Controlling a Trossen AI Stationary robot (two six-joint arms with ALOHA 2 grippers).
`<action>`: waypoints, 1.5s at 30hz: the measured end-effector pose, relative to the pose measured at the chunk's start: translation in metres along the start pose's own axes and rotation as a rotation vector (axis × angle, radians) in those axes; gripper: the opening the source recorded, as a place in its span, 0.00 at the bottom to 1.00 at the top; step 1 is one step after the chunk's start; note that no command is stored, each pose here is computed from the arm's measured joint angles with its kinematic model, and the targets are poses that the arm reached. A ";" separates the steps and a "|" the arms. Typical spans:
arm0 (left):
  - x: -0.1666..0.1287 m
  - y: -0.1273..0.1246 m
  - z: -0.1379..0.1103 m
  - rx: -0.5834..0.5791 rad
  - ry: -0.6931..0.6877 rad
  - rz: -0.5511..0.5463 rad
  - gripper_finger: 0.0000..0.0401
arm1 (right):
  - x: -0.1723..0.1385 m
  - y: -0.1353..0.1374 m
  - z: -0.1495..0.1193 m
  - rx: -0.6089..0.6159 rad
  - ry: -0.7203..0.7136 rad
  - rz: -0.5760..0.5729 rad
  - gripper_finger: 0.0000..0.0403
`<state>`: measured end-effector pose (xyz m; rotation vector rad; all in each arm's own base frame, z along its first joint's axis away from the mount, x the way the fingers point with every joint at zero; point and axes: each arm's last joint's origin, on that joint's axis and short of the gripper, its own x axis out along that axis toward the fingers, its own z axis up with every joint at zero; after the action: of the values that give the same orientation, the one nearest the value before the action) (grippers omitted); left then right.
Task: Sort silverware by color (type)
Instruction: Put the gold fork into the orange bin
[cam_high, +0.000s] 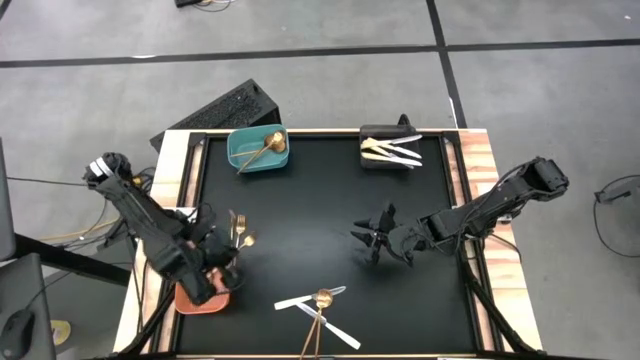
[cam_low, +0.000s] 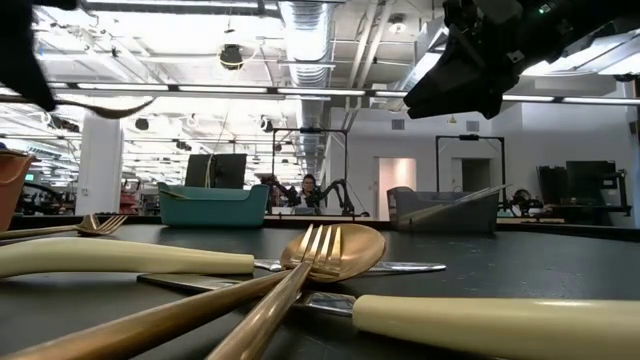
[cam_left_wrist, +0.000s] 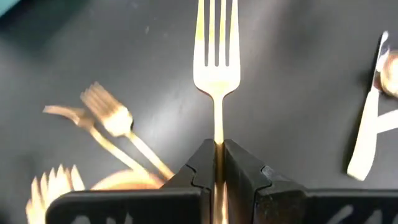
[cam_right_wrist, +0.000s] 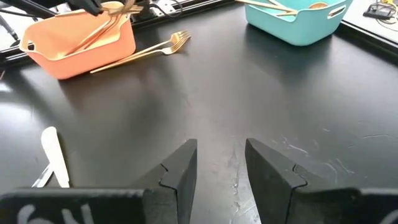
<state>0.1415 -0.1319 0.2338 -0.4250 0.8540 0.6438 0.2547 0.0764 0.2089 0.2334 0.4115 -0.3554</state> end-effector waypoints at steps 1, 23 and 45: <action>-0.003 0.002 -0.005 0.001 0.003 0.006 0.02 | 0.000 0.000 0.000 0.000 0.000 0.000 0.38; 0.007 0.000 -0.075 0.031 -0.090 0.271 0.07 | 0.000 0.001 0.002 0.018 -0.019 0.009 0.38; 0.014 0.002 -0.045 0.032 -0.157 0.473 0.31 | 0.000 0.002 0.004 0.028 -0.035 0.017 0.38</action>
<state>0.1225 -0.1519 0.1954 -0.1372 0.8178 1.0834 0.2569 0.0766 0.2126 0.2579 0.3703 -0.3488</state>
